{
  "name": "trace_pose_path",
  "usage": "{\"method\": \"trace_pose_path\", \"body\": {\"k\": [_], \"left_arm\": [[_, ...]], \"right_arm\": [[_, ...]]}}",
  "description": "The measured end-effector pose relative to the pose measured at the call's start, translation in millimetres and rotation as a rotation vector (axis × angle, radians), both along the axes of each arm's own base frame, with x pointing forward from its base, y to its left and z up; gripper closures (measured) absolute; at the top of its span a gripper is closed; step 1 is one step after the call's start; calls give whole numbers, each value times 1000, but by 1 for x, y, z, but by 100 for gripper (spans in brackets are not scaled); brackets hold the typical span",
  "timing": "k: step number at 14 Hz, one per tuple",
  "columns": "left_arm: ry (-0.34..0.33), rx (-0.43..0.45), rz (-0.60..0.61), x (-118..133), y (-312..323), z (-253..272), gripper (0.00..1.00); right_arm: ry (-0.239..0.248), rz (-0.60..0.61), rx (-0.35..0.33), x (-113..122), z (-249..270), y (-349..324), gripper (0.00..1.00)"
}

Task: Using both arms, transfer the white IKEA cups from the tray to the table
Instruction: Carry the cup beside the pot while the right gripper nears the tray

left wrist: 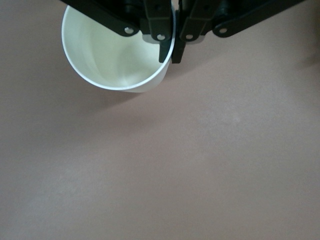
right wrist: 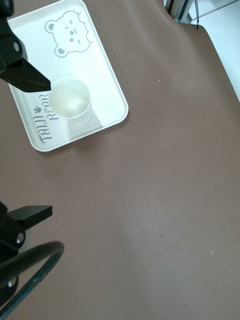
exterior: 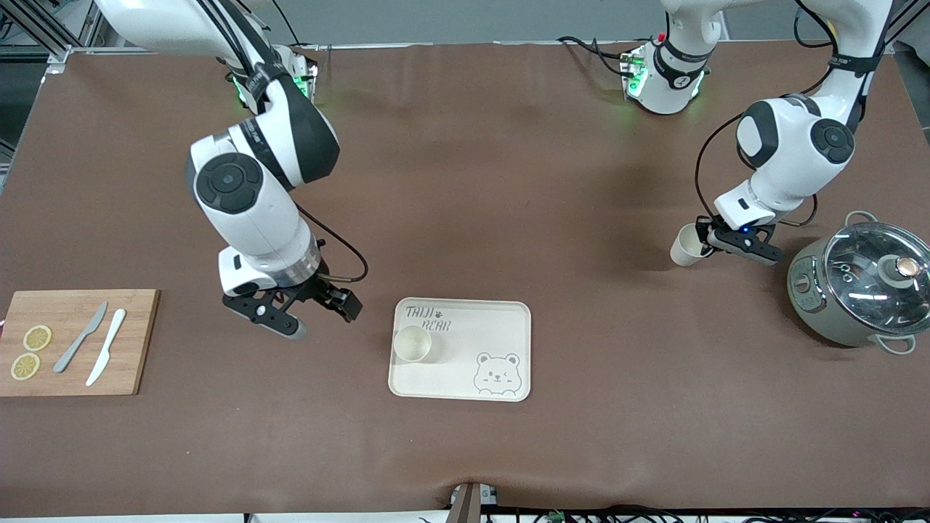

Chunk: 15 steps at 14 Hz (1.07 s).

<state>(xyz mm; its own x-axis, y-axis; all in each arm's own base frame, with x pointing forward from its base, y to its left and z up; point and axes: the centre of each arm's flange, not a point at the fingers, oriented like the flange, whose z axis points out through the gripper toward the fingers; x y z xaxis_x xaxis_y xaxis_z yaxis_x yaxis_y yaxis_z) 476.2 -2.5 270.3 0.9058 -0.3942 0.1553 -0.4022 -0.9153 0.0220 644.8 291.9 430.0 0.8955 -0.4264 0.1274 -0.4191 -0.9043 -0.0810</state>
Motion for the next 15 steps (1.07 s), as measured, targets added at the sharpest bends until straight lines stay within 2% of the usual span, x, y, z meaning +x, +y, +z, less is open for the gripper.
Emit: {"method": "trace_pose_path", "body": {"k": [3, 7, 15], "left_arm": [[-2, 5, -3, -8, 1, -7, 96], [-6, 1, -13, -13, 5, -14, 96], [-19, -155, -37, -27, 34, -51, 96]], "right_arm": [[1, -13, 7, 4, -23, 10, 0], [-9, -72, -39, 2, -54, 39, 0], [0, -183, -28, 7, -91, 48, 0]]}}
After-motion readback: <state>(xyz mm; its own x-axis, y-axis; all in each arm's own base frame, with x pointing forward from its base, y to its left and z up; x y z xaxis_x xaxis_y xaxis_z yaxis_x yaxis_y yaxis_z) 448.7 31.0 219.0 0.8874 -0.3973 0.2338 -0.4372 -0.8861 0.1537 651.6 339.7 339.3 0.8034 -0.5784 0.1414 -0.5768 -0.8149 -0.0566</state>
